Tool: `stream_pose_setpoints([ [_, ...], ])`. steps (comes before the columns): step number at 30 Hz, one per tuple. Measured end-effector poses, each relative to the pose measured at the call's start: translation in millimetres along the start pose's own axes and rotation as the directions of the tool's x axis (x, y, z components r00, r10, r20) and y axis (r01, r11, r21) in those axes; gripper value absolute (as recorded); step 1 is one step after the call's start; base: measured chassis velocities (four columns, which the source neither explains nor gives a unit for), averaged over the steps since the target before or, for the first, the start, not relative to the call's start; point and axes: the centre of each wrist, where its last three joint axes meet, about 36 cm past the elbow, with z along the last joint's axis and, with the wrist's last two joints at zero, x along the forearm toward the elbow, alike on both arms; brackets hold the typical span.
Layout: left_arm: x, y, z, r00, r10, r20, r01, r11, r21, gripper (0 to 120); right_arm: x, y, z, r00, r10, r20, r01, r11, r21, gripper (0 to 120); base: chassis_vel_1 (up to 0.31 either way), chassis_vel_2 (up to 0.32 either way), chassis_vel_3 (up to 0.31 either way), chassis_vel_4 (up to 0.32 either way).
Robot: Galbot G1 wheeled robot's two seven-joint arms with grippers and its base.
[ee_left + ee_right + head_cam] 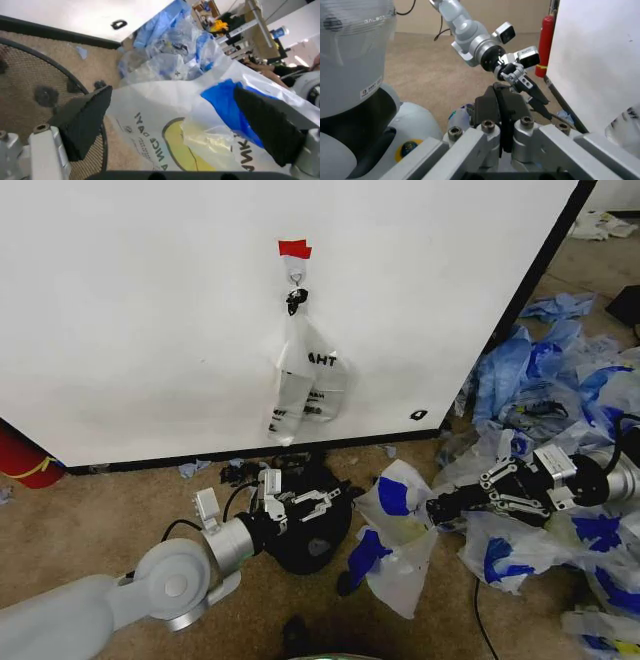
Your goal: Pick up the garbage bag from the wall and place it over the trash bin.
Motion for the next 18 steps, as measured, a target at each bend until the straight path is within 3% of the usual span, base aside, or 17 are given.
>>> stream_pose_setpoints([
  [12,-8.5,0.6,-4.3,0.995,-0.100,0.004,0.100,0.995,-0.002,96,1.5,0.0,13.3,1.000,0.013,0.008,-0.013,1.000,-0.009,0,0.000,0.000,0.000,0.000],
  [18,-14.1,-5.1,-20.1,0.997,-0.068,0.041,0.069,0.998,-0.011,96,4.5,-0.8,17.0,1.000,0.019,0.007,-0.019,1.000,-0.011,0,0.000,0.000,0.000,0.000],
])
